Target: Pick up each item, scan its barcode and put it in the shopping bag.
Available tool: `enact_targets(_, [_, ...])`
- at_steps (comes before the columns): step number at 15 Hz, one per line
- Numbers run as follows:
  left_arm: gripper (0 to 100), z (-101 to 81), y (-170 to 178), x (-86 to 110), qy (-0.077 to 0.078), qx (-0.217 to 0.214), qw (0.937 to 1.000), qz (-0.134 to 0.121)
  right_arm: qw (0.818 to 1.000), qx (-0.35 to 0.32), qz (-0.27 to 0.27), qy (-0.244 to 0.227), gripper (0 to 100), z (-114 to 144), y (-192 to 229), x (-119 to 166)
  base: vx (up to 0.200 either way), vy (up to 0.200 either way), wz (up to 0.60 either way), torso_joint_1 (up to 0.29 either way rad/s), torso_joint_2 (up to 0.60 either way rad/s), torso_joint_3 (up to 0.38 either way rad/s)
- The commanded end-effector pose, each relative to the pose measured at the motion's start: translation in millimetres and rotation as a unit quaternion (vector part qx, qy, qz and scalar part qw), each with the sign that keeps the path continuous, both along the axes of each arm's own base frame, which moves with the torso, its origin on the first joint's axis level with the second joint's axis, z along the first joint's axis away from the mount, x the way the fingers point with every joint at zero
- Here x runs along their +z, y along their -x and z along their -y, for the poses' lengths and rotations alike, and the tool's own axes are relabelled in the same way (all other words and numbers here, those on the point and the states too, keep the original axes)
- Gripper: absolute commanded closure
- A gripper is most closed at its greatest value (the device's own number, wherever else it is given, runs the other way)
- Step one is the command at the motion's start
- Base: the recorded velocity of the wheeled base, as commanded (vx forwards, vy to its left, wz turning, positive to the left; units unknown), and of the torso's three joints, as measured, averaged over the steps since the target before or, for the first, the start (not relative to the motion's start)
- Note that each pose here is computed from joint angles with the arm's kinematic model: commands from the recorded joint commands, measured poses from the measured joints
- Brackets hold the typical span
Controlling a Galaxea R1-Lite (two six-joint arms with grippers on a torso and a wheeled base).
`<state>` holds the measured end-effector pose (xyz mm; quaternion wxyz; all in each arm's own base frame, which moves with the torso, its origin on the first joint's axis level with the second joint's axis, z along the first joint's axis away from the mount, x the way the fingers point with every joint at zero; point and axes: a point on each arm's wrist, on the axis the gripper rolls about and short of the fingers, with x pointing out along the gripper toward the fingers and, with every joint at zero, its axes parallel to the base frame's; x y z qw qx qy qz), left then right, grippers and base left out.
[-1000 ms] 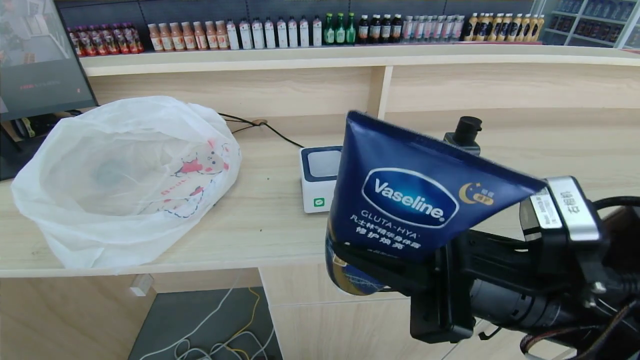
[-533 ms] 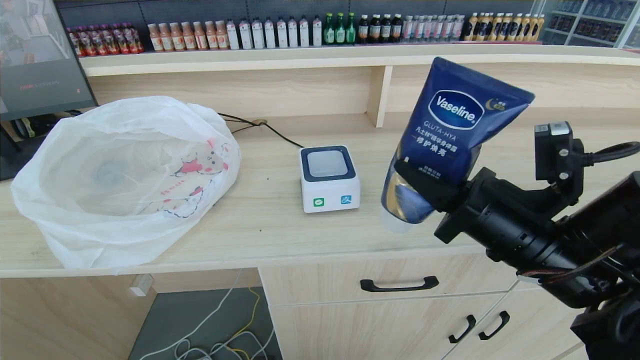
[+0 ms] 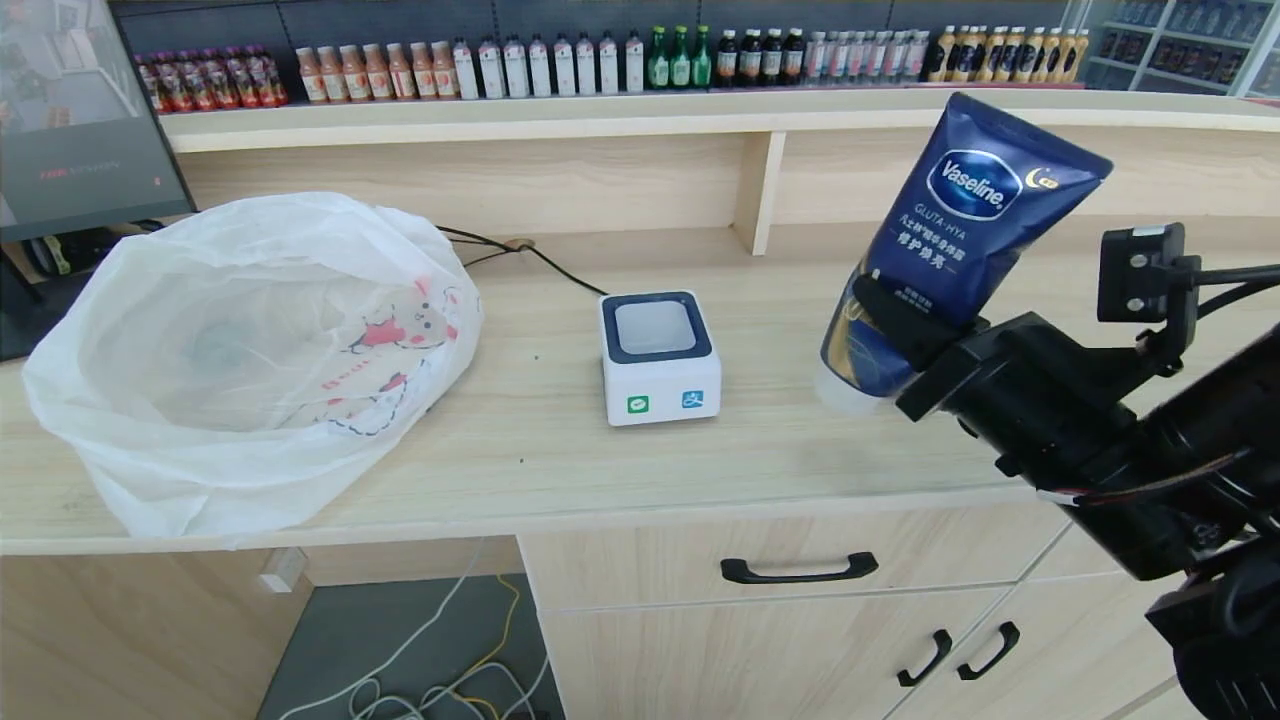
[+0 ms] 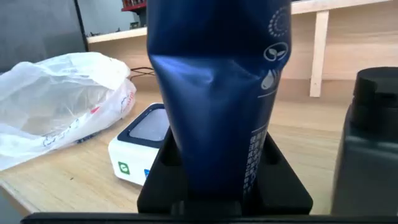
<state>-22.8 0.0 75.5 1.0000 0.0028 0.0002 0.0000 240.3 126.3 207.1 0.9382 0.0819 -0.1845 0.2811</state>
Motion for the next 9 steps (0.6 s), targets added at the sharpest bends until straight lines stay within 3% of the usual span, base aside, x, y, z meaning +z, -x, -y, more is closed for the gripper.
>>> enact_targets(1, [0,0.0,0.0,0.0,0.0,-0.001,1.0,0.0,1.0,-0.028,0.007,0.007,100,7.7,-8.3,0.4,0.0,0.0,0.0,0.0,0.0,0.0])
enact_targets(3, [0,0.0,0.0,0.0,0.0,-0.001,1.0,0.0,0.998,-0.06,0.022,0.03,100,7.0,-7.1,0.9,0.0,0.0,0.0,0.0,0.0,0.0])
enact_targets(9, [0,0.0,0.0,0.0,0.0,-0.001,1.0,0.0,0.996,-0.073,0.044,0.031,100,0.0,-8.7,9.4,0.0,0.0,0.0,0.0,0.0,0.0])
